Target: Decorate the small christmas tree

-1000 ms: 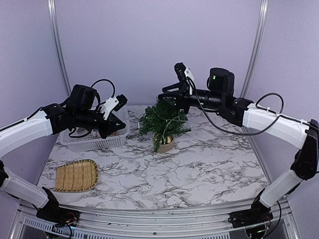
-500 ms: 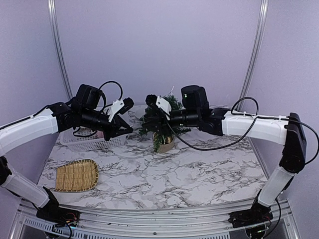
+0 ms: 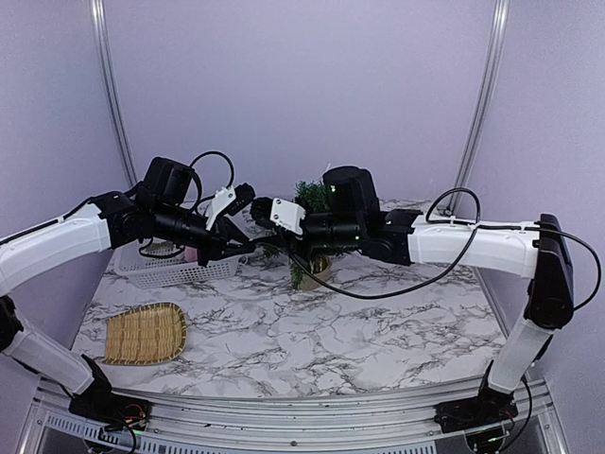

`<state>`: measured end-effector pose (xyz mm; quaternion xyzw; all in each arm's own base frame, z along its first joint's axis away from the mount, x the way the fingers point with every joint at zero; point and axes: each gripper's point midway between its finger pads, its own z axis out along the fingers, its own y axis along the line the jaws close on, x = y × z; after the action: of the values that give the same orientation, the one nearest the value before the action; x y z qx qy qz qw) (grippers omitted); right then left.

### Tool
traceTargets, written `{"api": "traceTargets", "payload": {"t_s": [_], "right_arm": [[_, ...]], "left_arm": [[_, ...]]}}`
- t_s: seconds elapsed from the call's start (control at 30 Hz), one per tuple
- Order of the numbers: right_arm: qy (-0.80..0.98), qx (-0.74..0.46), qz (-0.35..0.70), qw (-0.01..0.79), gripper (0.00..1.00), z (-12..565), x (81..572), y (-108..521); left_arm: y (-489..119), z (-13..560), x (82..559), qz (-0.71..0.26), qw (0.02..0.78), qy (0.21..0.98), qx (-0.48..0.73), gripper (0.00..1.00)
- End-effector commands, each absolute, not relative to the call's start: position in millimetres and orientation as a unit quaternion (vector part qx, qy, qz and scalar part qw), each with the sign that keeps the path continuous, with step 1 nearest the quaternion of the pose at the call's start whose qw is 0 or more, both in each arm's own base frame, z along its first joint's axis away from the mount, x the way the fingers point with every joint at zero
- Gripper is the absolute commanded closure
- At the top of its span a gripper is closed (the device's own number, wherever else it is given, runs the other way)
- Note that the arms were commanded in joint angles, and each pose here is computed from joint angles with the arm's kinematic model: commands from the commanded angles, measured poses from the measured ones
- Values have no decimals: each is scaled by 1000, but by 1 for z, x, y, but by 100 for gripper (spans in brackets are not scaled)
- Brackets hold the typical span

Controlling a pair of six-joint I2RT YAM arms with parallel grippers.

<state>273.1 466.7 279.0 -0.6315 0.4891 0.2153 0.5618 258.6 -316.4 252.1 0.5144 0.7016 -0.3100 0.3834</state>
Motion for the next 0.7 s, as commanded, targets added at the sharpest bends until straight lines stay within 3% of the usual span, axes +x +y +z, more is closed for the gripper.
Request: {"api": "traceTargets", "payload": {"t_s": [0.0, 0.17, 0.47, 0.6, 0.67], "right_arm": [[469, -636, 181, 585, 71, 292, 278, 473], [470, -639, 167, 586, 88, 288, 280, 473], [468, -636, 152, 594, 100, 288, 282, 468], [470, -615, 159, 613, 100, 300, 281, 462], [472, -604, 165, 620, 100, 305, 281, 457]], "left_arm": [[-323, 263, 252, -329, 384, 682, 528, 100], [-323, 263, 252, -329, 383, 683, 528, 100], [-320, 265, 257, -311, 395, 686, 526, 100], [-309, 262, 272, -278, 421, 705, 499, 74], [-293, 261, 285, -249, 455, 716, 467, 66]]}}
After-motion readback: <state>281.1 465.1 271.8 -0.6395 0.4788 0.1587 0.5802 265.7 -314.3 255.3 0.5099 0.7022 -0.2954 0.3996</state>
